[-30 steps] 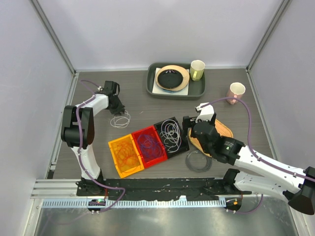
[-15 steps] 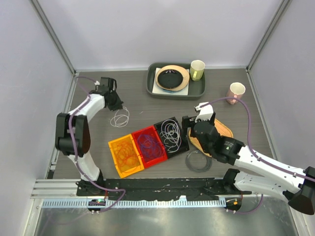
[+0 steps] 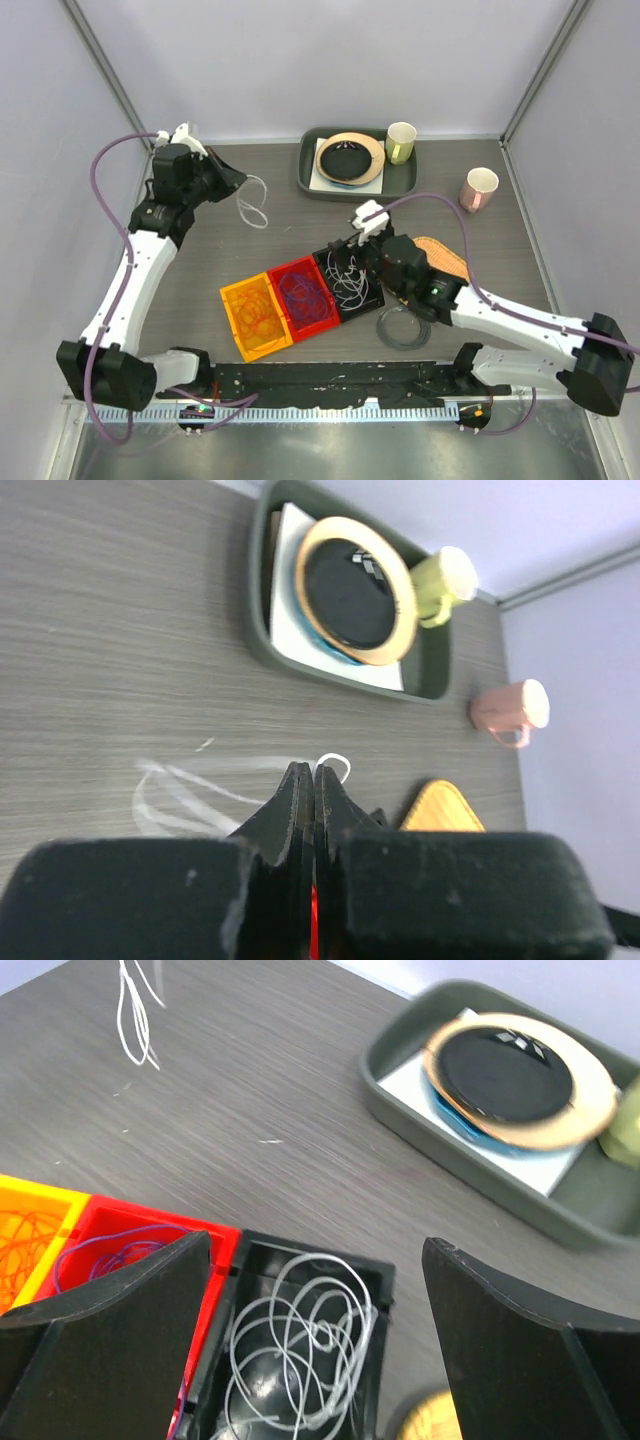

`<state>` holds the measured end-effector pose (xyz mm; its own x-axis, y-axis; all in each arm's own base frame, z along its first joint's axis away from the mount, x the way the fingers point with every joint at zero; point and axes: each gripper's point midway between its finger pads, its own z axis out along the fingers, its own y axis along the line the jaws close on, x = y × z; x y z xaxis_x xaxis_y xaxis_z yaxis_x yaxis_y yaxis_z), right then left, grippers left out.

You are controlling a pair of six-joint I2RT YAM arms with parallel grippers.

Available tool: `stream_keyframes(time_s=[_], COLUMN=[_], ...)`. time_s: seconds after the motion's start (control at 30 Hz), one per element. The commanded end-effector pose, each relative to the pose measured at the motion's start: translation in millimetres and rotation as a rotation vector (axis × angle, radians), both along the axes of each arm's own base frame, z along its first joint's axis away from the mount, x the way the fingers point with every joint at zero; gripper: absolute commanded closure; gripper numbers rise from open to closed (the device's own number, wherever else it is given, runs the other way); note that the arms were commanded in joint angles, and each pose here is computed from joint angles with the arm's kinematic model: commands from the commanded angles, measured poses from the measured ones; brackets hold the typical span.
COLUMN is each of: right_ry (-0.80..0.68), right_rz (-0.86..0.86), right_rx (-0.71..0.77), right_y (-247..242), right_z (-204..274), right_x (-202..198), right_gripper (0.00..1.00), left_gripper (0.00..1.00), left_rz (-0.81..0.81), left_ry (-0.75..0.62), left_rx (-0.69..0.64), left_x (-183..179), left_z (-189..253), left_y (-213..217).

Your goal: Untangle the cables

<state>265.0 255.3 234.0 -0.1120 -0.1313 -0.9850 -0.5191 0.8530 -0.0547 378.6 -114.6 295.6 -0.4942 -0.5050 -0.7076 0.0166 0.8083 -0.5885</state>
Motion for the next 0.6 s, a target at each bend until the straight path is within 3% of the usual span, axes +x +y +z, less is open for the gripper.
stream_keyframes(time_s=[0.0, 0.27, 0.57], right_ry=[-0.196, -0.245, -0.263], right_rz=[0.216, 0.486, 0.361], right_rx=[0.03, 0.137, 0.15], right_y=[57, 123, 129], right_z=[60, 83, 81], right_x=[5, -8, 23], right_gripper=[0.08, 0.08, 0.08], left_gripper=[1.0, 1.0, 1.0], left_rz=[-0.121, -0.203, -0.294], left_ry=[-0.166, -0.225, -0.275], left_rx=[-0.057, -0.084, -0.126], left_x=[-31, -61, -84], left_z=[58, 81, 101], left_y=[-26, -49, -70])
